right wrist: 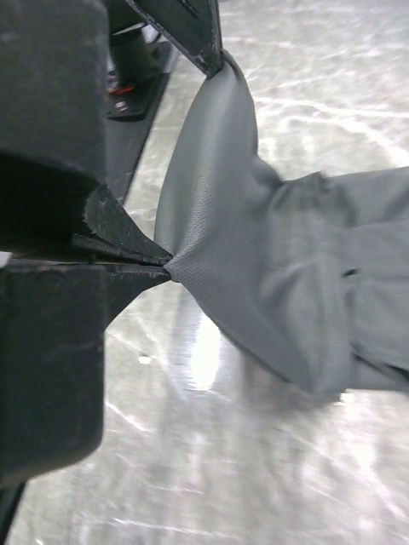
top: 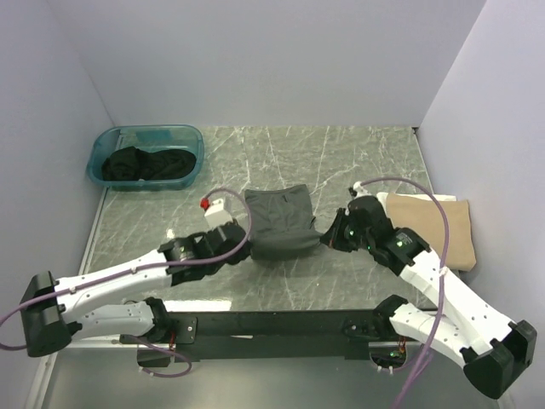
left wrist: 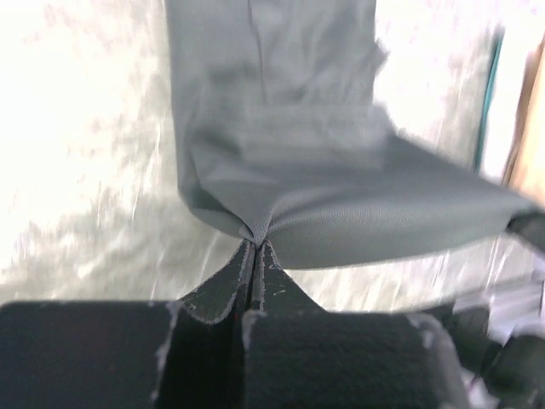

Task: Fold and stack the t-shirts
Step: Fold the tshirt

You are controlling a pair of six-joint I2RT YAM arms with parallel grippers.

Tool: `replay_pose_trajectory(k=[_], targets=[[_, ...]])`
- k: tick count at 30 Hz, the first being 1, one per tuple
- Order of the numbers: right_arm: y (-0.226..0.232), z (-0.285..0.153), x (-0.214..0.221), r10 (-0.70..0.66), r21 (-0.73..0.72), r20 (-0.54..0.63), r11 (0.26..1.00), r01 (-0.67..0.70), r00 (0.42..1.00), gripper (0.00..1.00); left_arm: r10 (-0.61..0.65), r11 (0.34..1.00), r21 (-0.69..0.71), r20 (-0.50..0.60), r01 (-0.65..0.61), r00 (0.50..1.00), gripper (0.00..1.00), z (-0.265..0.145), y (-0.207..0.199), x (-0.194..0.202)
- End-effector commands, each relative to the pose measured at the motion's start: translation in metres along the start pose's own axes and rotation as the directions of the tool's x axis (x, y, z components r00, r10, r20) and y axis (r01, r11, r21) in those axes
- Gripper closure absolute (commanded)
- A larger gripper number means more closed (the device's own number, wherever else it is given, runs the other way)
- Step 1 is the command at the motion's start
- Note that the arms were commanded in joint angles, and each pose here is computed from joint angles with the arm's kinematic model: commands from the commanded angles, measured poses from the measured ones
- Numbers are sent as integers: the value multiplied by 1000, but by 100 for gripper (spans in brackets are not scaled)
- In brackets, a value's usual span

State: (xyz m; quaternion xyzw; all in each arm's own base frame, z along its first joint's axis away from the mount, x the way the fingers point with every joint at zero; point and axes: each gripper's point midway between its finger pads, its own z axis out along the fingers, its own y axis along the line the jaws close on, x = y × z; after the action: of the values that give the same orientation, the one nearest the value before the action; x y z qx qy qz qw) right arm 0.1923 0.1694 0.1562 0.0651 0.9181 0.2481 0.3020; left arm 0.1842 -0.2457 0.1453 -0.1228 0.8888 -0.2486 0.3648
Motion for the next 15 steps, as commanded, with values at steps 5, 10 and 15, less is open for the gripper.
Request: replay_pose_trajectory(k=[5, 10, 15], targets=[[23, 1, -58, -44, -63, 88, 997, 49, 995, 100, -29, 998, -47, 122, 35, 992, 99, 21, -18, -76], [26, 13, -76, -40, -89, 56, 995, 45, 998, 100, -29, 996, -73, 172, 42, 985, 99, 32, -19, -109], [26, 25, -96, -30, -108, 34, 994, 33, 999, 100, -28, 998, -51, 193, 39, 981, 99, 47, -20, -134]])
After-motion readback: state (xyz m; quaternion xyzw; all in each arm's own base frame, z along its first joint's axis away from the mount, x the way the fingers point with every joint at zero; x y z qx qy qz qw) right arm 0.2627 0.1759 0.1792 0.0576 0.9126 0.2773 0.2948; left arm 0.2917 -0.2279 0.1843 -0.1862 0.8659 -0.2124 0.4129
